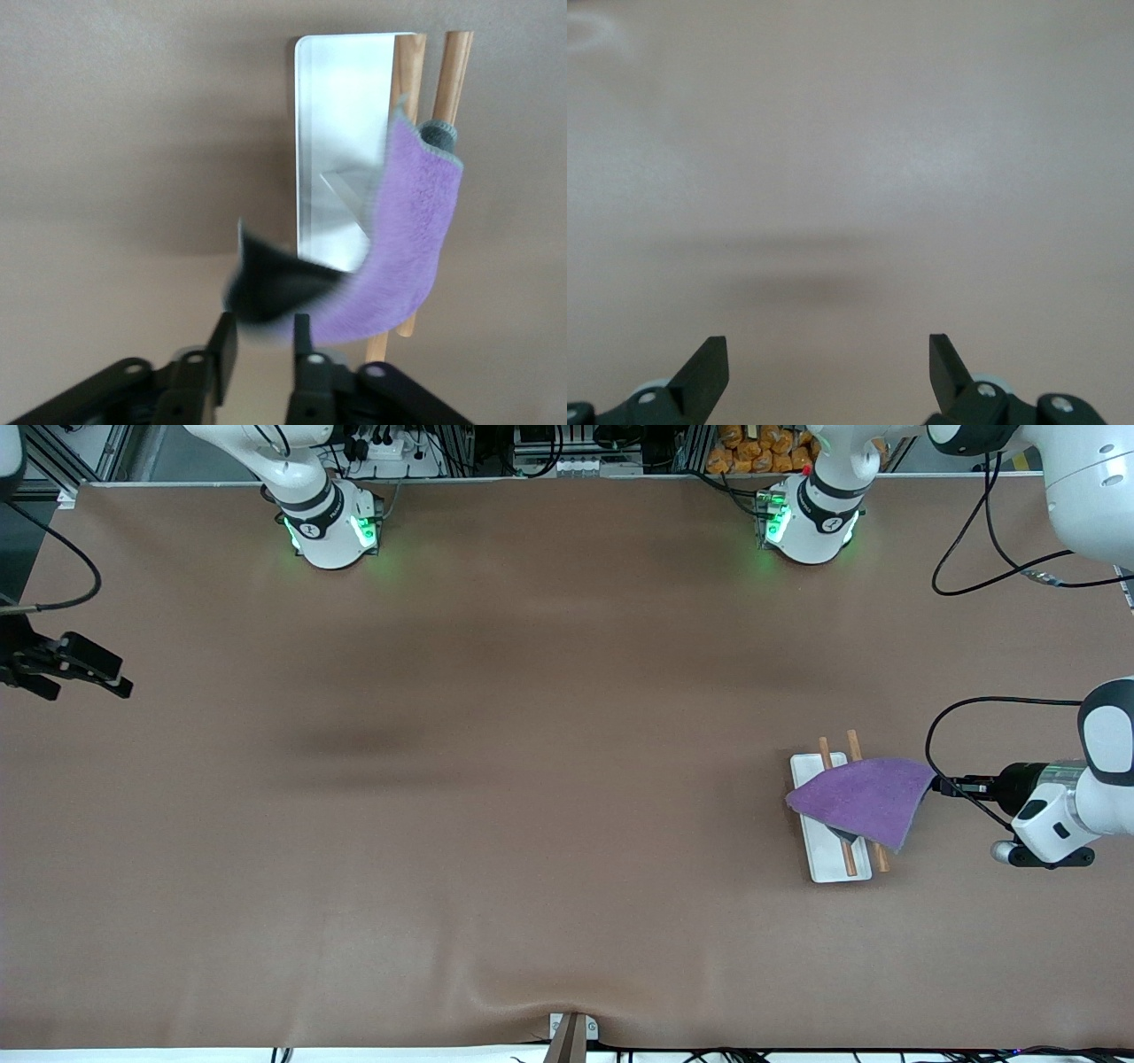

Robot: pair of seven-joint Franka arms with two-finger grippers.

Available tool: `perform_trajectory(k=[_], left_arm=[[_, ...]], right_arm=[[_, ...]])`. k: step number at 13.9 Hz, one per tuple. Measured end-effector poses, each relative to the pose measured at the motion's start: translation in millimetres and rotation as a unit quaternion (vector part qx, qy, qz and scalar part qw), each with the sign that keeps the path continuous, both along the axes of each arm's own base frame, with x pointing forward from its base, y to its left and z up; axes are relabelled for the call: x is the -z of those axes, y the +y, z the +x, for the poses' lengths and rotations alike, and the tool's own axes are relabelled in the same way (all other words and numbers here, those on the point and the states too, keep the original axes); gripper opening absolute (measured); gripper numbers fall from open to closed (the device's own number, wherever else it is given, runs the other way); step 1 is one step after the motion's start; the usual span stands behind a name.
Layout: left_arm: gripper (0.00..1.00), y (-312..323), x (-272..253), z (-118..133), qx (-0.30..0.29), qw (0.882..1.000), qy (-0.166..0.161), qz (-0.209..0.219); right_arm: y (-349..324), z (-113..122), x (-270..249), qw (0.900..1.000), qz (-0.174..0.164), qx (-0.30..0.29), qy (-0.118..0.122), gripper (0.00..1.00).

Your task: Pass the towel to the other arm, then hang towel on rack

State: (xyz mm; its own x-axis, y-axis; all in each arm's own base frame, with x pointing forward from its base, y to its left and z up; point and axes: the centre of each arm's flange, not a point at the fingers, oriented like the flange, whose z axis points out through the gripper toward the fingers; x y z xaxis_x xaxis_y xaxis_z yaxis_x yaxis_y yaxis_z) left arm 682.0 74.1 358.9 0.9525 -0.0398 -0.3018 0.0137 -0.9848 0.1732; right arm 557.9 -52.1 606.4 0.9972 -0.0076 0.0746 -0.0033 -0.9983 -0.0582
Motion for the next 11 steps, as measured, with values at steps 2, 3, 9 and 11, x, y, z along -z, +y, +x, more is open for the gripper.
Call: perform_trajectory(k=[2, 3, 9, 11], left_arm=[[0.57, 2, -16, 1, -0.001, 1.000, -0.014, 0.002], [0.68, 6, -29, 1, -0.004, 1.000, -0.024, 0.003], [1.00, 16, -106, -11, -0.005, 0.997, -0.079, 0.021], [1.00, 10, -131, -15, 0.010, 0.995, -0.094, 0.043]], right_arm=[[1, 1, -9, 1.000, -0.001, -0.001, -0.008, 1.00], [1, 1, -11, 1.000, -0.001, -0.001, -0.011, 1.00], [6, 5, -16, 1.000, -0.005, -0.007, -0.016, 1.00], [6, 8, -18, 1.000, -0.006, -0.007, -0.019, 1.00]])
